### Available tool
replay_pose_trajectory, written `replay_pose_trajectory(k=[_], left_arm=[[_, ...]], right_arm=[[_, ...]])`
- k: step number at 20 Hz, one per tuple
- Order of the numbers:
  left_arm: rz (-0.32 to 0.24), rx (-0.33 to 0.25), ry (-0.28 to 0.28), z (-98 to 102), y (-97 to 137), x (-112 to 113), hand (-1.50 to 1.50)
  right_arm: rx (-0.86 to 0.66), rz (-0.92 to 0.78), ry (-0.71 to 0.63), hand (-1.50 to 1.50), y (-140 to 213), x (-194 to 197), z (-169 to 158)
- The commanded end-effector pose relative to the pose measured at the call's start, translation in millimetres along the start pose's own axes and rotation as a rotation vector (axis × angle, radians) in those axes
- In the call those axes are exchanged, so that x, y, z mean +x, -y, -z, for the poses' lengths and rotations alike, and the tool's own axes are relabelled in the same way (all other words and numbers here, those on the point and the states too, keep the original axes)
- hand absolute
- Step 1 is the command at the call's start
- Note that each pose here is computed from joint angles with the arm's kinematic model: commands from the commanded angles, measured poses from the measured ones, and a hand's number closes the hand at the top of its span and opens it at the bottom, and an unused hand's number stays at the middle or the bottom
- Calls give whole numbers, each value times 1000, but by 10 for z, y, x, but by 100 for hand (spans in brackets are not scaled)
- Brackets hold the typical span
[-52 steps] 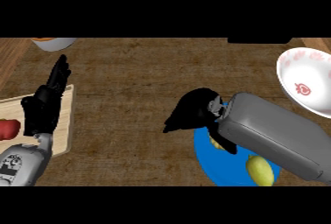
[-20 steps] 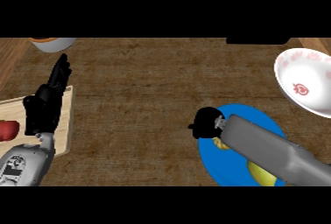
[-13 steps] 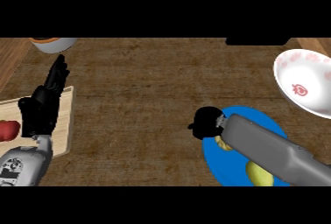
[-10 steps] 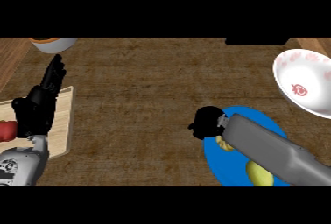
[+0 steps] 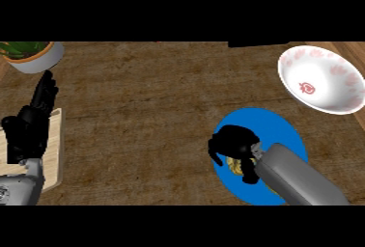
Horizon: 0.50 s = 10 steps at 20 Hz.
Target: Pick the squash from the plate and place it in the bowl
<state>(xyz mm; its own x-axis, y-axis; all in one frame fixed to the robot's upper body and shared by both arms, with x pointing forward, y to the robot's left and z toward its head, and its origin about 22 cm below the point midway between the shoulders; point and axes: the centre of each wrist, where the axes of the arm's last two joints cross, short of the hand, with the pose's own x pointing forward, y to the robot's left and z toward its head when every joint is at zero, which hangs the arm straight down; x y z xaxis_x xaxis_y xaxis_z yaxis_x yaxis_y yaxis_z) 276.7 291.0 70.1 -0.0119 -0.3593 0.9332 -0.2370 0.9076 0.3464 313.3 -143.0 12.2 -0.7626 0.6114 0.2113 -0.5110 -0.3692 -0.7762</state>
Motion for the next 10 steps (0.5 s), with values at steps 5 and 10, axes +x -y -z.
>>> replay_pose_trajectory(k=[5,10], left_arm=[[6,40,-7,-48,-106,-49,0],[11,44,-11,-91,-179,-55,0]], right_arm=[[-480,457,-40,150,-494,291,-391],[-780,572,-15,150,-382,514,-917]])
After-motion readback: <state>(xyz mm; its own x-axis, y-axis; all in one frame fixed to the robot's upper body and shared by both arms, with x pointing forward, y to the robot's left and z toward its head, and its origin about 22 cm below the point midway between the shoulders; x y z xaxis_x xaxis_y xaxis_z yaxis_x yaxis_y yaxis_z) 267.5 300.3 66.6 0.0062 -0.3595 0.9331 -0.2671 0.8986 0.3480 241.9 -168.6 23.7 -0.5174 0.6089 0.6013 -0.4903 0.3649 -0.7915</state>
